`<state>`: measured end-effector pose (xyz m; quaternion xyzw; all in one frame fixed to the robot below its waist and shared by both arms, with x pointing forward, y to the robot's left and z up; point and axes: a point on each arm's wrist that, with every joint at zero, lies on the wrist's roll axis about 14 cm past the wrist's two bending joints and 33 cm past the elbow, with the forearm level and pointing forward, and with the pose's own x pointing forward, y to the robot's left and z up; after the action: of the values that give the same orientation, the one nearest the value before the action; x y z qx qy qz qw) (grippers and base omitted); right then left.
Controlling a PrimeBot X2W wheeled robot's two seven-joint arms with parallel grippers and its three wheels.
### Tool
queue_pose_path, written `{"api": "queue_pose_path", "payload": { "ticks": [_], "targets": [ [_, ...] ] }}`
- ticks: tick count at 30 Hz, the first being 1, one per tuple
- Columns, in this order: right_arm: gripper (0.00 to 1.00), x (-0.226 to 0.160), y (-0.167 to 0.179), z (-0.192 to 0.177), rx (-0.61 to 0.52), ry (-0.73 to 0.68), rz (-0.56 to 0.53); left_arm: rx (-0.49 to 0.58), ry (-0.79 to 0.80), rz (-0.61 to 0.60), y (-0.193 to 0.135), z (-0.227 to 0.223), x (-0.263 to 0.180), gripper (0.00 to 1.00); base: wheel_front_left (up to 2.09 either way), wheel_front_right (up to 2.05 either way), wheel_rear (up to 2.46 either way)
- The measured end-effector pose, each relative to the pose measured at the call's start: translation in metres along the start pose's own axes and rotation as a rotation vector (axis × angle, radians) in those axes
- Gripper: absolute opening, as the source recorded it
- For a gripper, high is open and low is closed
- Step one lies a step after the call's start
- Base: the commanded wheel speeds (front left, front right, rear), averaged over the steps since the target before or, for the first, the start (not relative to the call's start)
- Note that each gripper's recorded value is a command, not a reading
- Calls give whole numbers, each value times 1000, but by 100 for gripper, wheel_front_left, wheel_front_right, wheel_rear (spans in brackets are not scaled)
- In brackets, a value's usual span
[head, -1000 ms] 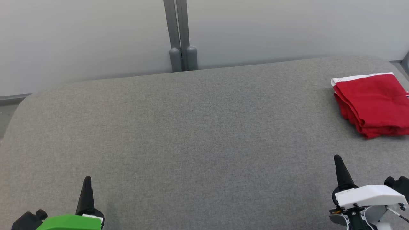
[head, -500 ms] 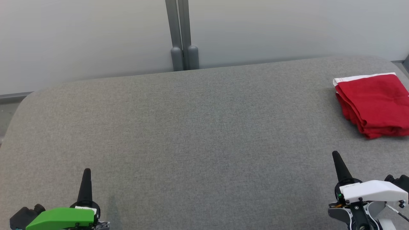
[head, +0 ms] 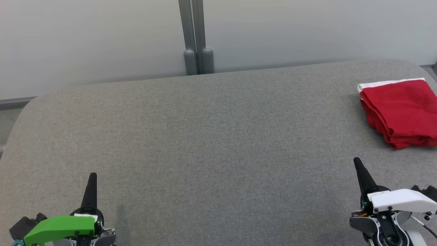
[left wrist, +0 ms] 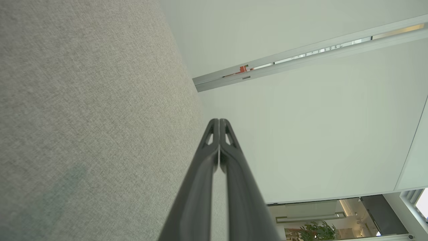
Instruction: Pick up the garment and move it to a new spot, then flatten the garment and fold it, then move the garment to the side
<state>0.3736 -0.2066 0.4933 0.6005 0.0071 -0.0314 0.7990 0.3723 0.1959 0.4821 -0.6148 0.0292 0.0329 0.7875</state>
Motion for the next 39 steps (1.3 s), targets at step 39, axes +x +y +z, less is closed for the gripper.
{"api": "queue_pose_path", "payload": {
  "ticks": [39],
  "targets": [
    [0,14,15,-4,283,37,49,-253,7,-76,-22,8,14,0,0,0,0]
  ]
}}
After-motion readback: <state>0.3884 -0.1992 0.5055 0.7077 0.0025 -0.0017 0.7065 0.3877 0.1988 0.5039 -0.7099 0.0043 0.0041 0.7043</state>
